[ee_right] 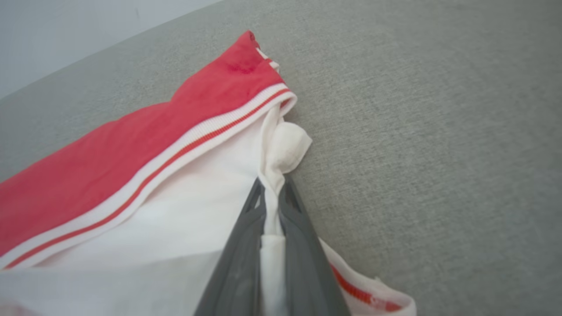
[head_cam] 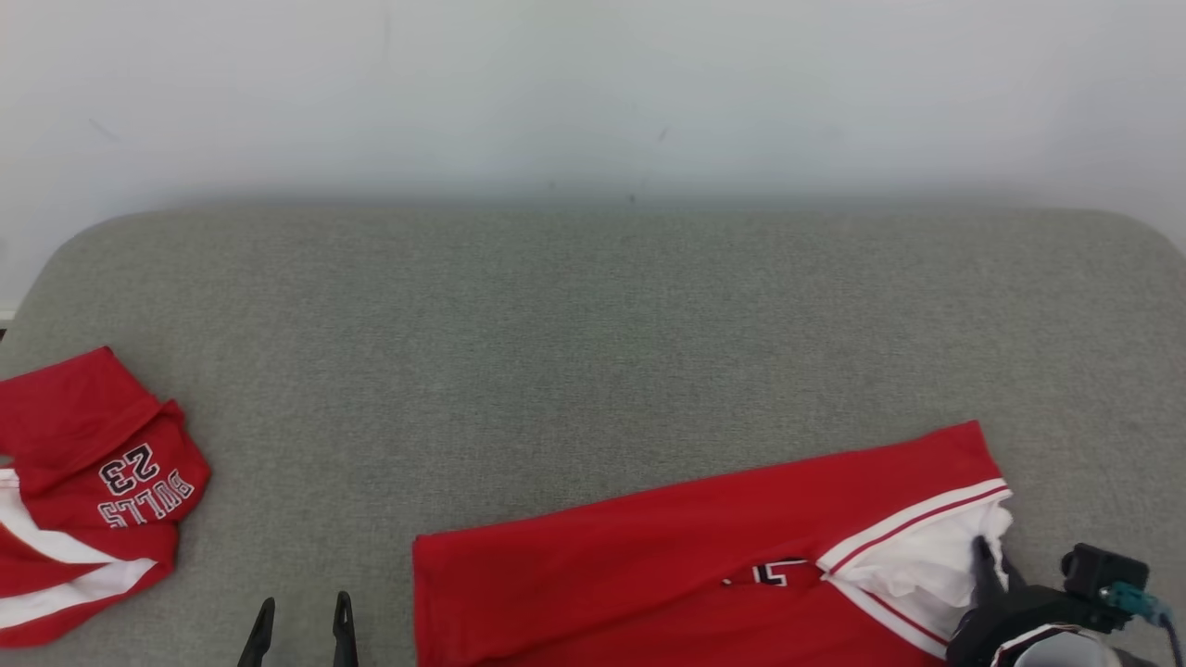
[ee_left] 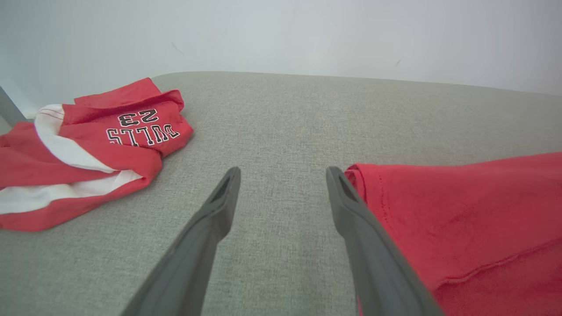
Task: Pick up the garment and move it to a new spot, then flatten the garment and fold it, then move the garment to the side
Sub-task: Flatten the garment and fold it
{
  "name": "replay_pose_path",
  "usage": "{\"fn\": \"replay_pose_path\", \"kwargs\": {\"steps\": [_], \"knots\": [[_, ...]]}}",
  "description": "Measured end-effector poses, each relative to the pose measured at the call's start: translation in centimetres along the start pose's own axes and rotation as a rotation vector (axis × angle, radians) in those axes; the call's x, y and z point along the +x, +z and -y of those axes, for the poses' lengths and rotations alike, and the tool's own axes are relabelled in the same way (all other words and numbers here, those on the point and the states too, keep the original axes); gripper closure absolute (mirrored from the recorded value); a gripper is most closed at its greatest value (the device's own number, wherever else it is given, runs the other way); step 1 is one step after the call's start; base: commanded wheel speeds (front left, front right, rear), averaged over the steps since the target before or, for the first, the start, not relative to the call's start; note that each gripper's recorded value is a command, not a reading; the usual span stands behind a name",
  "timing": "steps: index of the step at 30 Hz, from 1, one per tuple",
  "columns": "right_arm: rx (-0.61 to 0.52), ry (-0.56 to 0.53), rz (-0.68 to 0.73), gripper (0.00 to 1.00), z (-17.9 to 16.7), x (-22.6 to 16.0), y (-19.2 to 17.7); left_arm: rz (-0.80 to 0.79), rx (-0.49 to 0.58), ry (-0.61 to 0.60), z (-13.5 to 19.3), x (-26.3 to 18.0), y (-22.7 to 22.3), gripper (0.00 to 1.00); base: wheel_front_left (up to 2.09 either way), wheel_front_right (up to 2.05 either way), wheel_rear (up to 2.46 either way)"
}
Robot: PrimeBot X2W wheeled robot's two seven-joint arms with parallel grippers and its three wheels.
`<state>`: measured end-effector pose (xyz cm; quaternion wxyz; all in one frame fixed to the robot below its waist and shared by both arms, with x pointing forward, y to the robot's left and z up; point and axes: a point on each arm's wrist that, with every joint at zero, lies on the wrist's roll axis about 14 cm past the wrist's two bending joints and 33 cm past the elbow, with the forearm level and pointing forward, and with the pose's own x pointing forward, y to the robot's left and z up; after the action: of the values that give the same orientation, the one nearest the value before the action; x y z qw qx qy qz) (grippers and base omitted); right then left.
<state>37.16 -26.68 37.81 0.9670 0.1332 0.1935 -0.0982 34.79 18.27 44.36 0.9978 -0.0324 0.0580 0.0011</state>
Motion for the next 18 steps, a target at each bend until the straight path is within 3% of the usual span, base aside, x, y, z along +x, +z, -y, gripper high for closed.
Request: {"fn": "replay_pose_path", "kwargs": {"steps": [6,13,18], "knots": [[-0.016,-0.047,0.098,1.00,2.2,-0.8,2.5,-0.002,-0.003,-0.048,1.6,0.7,0.0,0.00,0.00,0.00,0.00],[-0.038,0.044,0.186,1.00,-1.2,-1.7,4.0,-0.004,-0.006,-0.090,3.0,1.2,0.0,0.00,0.00,0.00,0.00],[-0.083,0.212,0.181,1.00,-6.7,-2.6,2.8,0.005,-0.008,-0.097,3.2,1.2,0.3,0.00,0.00,0.00,0.00]]}}
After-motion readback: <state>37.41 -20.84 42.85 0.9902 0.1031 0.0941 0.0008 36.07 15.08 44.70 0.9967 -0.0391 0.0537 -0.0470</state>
